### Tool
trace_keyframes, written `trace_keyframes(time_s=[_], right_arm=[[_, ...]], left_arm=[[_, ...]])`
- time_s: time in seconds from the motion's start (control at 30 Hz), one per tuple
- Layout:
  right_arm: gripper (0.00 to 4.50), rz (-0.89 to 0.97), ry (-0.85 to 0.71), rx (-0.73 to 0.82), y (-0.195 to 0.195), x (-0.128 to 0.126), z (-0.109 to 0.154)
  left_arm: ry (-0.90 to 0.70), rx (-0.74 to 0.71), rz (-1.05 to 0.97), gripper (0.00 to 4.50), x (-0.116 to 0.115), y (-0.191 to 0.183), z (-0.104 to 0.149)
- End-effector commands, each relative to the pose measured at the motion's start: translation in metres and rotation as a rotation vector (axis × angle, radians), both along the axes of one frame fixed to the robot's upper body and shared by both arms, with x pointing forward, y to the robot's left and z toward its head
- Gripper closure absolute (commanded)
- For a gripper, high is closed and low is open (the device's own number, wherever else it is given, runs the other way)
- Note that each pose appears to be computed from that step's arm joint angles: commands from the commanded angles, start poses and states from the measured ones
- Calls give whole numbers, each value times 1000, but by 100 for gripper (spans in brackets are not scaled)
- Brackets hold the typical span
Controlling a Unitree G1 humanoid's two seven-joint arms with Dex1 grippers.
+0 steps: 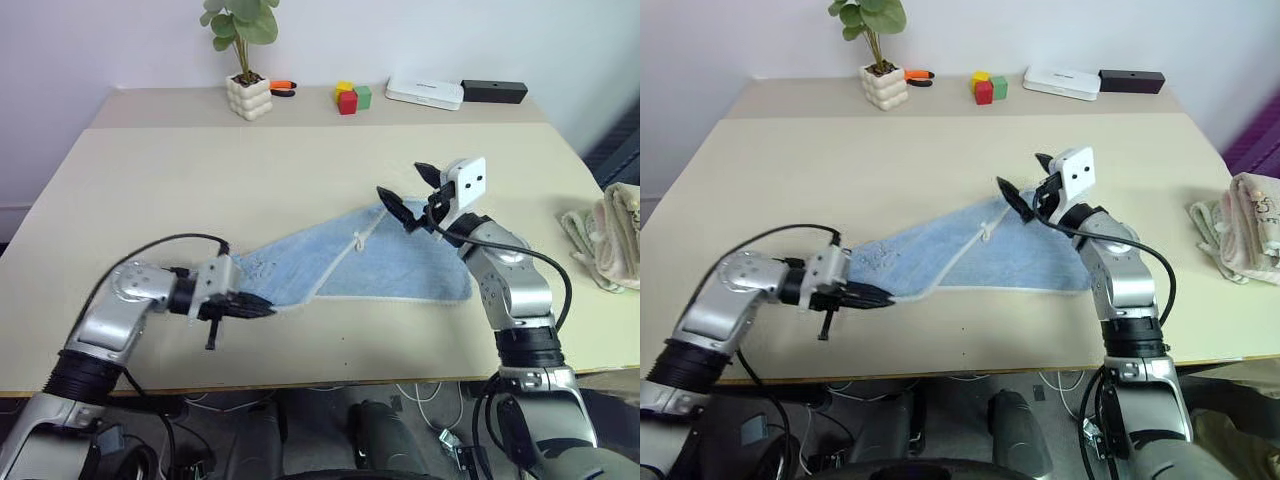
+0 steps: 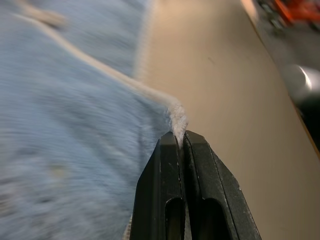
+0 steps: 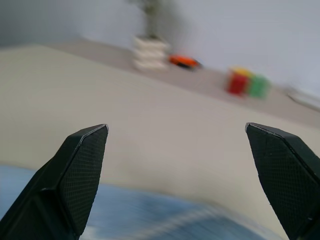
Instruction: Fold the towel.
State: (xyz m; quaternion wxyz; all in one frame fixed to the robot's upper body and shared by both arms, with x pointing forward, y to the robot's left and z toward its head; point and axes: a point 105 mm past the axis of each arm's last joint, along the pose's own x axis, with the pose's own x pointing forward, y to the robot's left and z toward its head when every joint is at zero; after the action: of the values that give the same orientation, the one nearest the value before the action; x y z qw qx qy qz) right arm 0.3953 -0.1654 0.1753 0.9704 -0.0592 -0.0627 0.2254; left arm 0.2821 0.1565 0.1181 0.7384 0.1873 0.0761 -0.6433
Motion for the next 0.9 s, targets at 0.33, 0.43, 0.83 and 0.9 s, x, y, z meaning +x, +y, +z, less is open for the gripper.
trace_keyframes(time_s=[0.33,0.43,0.83,0.9], right_arm=[[0,-507,216,-32,-85,39,-16],[0,-557,300,-11,-90,43,-28],[0,-482,411,58,-69,53,-49],[25,-454,430,50,-64,53,-53]], left_arm=[[-25,-368,384,444,48,41,57],[-39,-395,428,444,52,43,60],[-55,-419,482,444,52,45,69],[-55,-415,483,448,50,43,68]])
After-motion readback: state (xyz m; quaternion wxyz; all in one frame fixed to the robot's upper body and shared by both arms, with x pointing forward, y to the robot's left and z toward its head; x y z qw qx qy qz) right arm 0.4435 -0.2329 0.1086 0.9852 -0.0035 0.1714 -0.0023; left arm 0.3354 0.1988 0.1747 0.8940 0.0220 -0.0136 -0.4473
